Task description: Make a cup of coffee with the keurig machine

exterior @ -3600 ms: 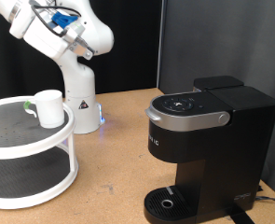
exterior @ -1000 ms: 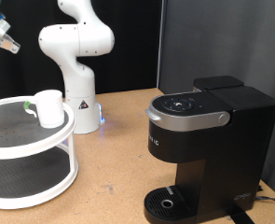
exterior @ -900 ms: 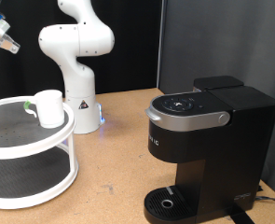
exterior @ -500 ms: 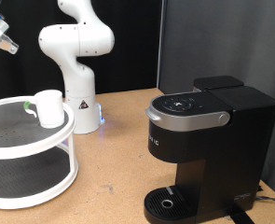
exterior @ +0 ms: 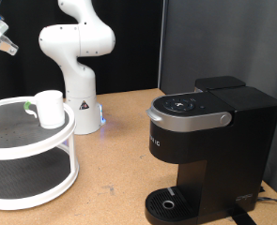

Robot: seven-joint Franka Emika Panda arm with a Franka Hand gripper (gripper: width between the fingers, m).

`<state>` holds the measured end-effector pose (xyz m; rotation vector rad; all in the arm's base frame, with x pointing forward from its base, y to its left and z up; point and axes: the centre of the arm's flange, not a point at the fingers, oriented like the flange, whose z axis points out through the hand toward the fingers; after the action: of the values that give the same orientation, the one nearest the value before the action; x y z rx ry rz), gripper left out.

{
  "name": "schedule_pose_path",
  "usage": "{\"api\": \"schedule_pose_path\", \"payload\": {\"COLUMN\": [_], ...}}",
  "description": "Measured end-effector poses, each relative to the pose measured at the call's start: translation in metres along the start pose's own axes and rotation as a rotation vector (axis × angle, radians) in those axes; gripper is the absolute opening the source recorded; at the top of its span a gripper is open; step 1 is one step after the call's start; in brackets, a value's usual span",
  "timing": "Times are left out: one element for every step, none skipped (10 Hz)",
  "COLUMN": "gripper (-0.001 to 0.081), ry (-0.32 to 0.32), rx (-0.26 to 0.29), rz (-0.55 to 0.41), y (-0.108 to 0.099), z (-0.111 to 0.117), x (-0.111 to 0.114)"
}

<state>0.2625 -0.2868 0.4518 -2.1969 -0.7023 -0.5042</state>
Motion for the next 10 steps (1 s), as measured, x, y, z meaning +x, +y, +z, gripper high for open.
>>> {"api": "schedule_pose_path", "payload": {"gripper": [0.0, 0.0, 0.0, 0.0, 0.0, 0.0, 0.0, 0.0, 0.0, 0.0], "ry": [0.0, 0.0, 0.0, 0.001, 0.003, 0.001, -0.003, -0.013, -0.023, -0.032], "rx": [0.001, 0.003, 0.004, -0.004, -0.018, -0.025, -0.033, -0.039, -0.047, -0.049], "rz": [0.0, 0.001, 0.003, 0.003, 0.001, -0.003, -0.007, -0.01, -0.012, -0.012], "y": [0.0, 0.0, 0.001, 0.003, 0.007, 0.009, 0.011, 0.014, 0.016, 0.018], "z": [0.0, 0.002, 0.004, 0.007, 0.011, 0.015, 0.018, 0.022, 0.026, 0.03], "x": [0.0, -0.001, -0.002, -0.003, -0.005, -0.008, -0.01, -0.013, -0.016, -0.019]}}
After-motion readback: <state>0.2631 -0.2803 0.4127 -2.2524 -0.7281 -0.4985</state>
